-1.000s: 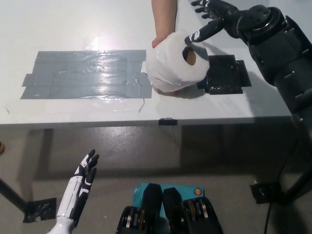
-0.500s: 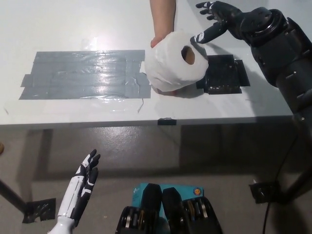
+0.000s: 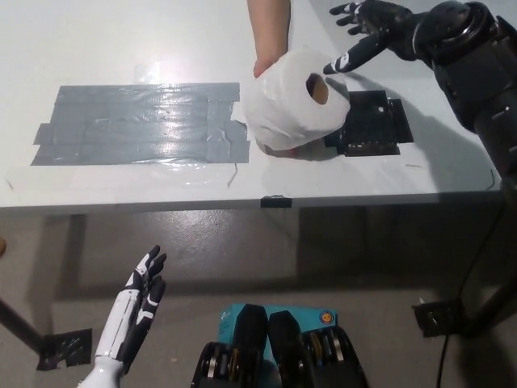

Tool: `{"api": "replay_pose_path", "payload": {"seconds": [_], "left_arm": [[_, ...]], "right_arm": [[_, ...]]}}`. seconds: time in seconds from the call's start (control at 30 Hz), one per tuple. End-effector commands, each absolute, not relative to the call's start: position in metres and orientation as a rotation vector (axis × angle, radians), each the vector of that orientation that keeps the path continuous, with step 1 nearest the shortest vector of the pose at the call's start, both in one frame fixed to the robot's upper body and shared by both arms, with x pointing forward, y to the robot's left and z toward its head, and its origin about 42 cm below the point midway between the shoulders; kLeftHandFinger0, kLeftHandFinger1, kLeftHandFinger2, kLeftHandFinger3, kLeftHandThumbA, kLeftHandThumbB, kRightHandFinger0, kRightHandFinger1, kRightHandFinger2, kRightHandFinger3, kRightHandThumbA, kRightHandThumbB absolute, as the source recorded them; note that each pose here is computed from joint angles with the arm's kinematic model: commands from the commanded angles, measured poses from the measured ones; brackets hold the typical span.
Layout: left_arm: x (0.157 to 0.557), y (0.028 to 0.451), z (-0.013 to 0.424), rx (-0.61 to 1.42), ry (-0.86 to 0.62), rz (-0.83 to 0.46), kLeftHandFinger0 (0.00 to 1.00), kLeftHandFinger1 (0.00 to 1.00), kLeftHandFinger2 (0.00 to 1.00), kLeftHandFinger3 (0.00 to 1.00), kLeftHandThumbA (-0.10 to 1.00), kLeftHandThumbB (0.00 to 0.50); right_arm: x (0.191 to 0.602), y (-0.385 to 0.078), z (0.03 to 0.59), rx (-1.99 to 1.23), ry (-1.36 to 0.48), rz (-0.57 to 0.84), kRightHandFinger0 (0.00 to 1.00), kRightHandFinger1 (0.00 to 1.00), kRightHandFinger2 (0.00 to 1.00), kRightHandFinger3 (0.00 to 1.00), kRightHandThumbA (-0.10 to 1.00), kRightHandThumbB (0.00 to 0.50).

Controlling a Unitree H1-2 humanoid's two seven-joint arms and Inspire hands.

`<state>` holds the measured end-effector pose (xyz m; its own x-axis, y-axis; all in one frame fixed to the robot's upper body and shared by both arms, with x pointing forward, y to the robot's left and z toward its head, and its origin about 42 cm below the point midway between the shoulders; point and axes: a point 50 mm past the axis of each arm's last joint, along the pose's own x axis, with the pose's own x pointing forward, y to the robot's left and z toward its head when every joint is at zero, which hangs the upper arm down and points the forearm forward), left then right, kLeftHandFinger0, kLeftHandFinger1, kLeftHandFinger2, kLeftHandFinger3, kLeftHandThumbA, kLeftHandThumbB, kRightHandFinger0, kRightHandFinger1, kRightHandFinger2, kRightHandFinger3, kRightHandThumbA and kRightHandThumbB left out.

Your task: A person hands over a roll of toilet paper to the robot , and the robot inserts its right thumb into the hole in the centre to grab the roll, and then places it on the balck area on the desk.

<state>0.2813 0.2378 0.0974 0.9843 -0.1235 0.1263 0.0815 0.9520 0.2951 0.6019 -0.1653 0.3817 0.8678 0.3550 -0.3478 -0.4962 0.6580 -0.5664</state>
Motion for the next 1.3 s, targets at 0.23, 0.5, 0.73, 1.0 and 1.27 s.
{"api": "replay_pose_path", "payload": {"seconds": [0.23,0.5,0.73,1.0,1.27], "left_arm": [[0.284,0.238,0.107,0.305,-0.199,-0.116,1.00,1.00,1.00,1.00,0.97,0.157],[0.284,0.237,0.107,0.303,-0.209,-0.119,1.00,1.00,1.00,1.00,0.99,0.177],[0.284,0.238,0.108,0.308,-0.212,-0.118,1.00,1.00,1.00,1.00,1.00,0.175],[0.283,0.236,0.107,0.304,-0.214,-0.124,1.00,1.00,1.00,1.00,1.00,0.174],[0.284,0.234,0.110,0.311,-0.206,-0.126,1.00,1.00,1.00,1.00,1.00,0.191]], "right_arm": [[0.602,-0.155,0.432,-0.729,0.194,0.559,1.00,1.00,1.00,1.00,0.81,0.492],[0.602,-0.153,0.419,-0.787,0.225,0.551,1.00,1.00,1.00,1.00,0.94,0.465],[0.603,-0.160,0.410,-0.783,0.212,0.526,1.00,1.00,1.00,1.00,0.89,0.461],[0.603,-0.157,0.395,-0.753,0.172,0.500,1.00,1.00,1.00,1.00,0.91,0.436],[0.602,-0.151,0.391,-0.753,0.154,0.505,1.00,1.00,1.00,1.00,0.97,0.448]]}}
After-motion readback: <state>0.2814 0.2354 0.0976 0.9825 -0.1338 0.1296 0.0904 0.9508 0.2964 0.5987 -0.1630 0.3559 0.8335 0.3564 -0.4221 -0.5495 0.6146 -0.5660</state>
